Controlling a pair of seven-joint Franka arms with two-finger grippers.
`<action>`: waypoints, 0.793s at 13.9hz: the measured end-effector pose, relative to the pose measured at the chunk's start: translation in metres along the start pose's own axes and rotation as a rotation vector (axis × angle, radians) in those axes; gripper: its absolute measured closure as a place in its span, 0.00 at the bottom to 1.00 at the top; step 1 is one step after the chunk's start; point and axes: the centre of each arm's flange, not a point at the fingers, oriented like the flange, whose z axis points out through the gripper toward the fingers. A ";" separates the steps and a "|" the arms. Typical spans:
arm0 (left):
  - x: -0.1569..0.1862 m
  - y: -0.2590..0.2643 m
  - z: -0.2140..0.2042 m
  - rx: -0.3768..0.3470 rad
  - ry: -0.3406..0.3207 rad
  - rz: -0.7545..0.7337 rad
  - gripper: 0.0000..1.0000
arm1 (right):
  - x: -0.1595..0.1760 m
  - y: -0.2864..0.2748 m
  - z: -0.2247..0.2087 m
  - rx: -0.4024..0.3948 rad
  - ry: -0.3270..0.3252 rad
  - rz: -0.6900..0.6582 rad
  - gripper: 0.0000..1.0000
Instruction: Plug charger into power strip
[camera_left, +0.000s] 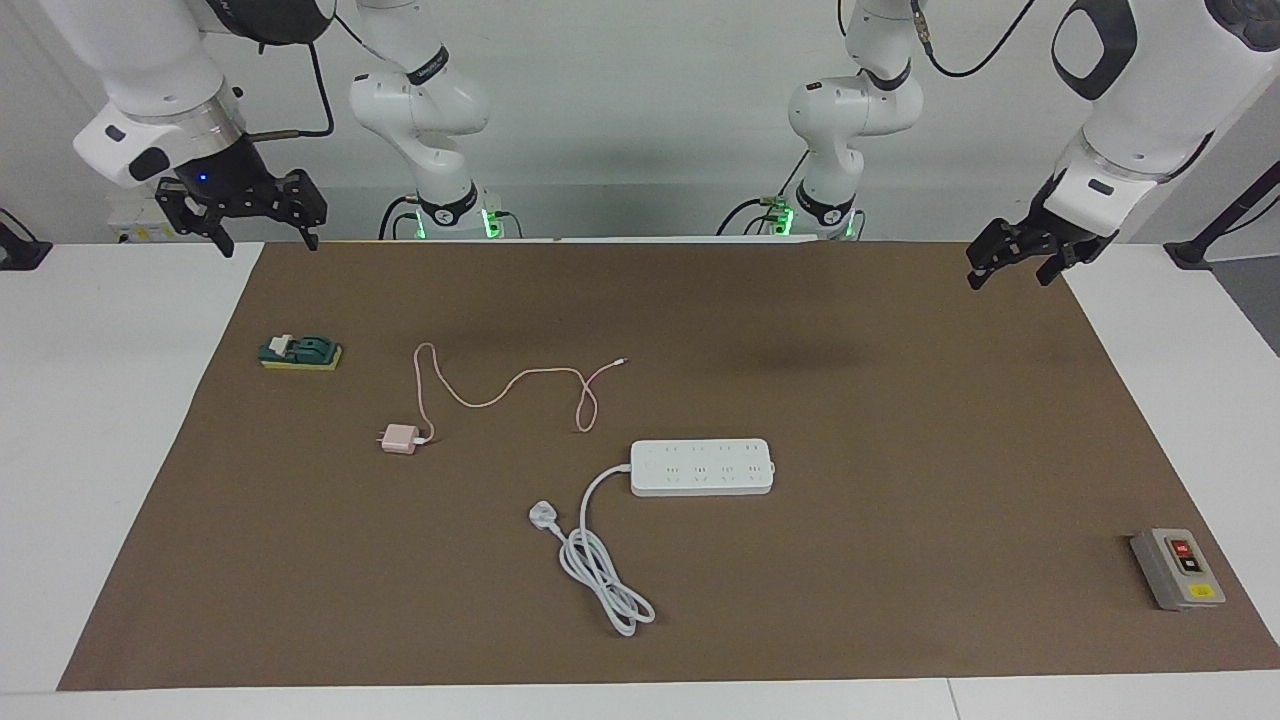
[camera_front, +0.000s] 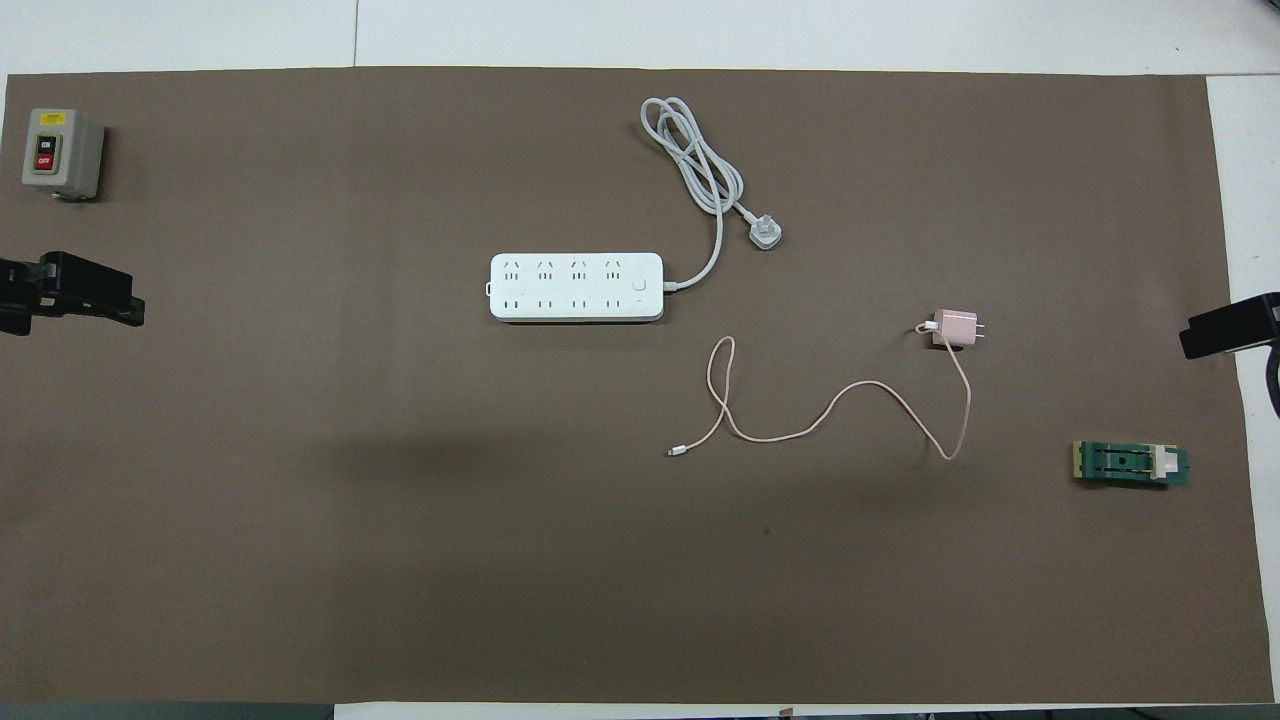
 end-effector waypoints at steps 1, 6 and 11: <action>0.000 0.000 0.000 0.000 0.000 0.000 0.00 | 0.000 0.000 0.000 0.000 0.000 0.000 0.00; 0.000 0.000 0.000 0.000 0.000 0.000 0.00 | 0.000 0.000 0.000 0.000 0.000 0.001 0.00; 0.000 0.000 0.000 0.000 0.000 0.000 0.00 | 0.000 0.002 0.000 0.000 0.002 0.005 0.00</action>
